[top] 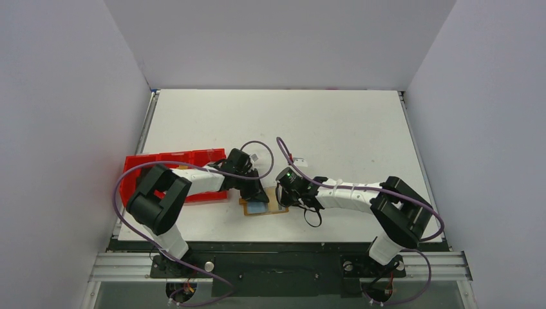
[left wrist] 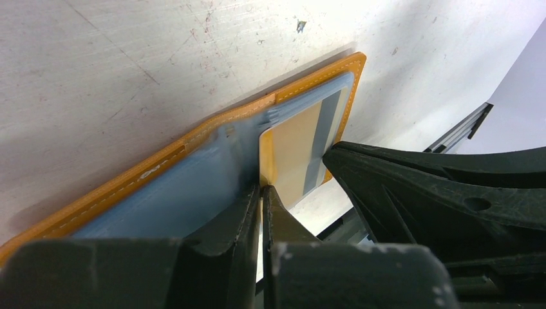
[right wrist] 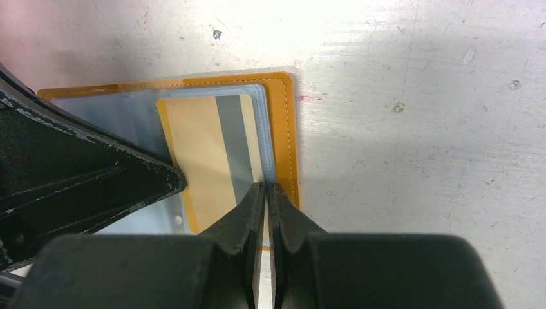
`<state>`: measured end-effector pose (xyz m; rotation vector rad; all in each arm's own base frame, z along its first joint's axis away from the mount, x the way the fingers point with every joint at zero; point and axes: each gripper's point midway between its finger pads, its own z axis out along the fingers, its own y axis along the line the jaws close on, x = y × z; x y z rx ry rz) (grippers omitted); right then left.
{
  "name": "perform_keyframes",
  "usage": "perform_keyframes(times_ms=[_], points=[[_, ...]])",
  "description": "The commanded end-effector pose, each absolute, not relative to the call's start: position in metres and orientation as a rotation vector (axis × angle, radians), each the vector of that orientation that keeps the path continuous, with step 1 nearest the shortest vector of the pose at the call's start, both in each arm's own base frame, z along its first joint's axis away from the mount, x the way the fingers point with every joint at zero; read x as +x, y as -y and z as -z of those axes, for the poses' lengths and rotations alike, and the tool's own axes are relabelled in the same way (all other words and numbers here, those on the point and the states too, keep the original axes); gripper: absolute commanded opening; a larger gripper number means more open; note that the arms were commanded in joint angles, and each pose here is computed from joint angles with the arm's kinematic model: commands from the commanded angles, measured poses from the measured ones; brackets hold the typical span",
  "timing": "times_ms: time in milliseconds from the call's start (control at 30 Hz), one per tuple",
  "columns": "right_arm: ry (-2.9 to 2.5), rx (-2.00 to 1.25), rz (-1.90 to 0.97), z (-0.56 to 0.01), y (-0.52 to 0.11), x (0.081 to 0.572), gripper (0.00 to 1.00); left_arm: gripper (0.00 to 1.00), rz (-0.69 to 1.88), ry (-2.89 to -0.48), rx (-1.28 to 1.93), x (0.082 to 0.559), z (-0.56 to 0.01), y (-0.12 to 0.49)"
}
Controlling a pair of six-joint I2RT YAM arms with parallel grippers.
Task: Take the credit cards out of the card holder
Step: Remove the credit card from the card holder.
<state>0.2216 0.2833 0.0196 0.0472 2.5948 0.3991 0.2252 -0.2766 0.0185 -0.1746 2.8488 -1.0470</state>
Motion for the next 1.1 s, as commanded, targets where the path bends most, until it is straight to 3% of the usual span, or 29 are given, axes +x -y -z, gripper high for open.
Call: perform_keyframes(times_ms=[0, 1067], points=[[-2.645, 0.036, -0.357, 0.001, -0.281, 0.212, 0.02, 0.00, 1.177, -2.786, -0.122, 0.229, -0.035, 0.290], [-2.702, 0.122, -0.199, 0.026, -0.242, 0.207, 0.00, 0.00, 1.125, -2.877, -0.084, 0.228, -0.031, 0.253]])
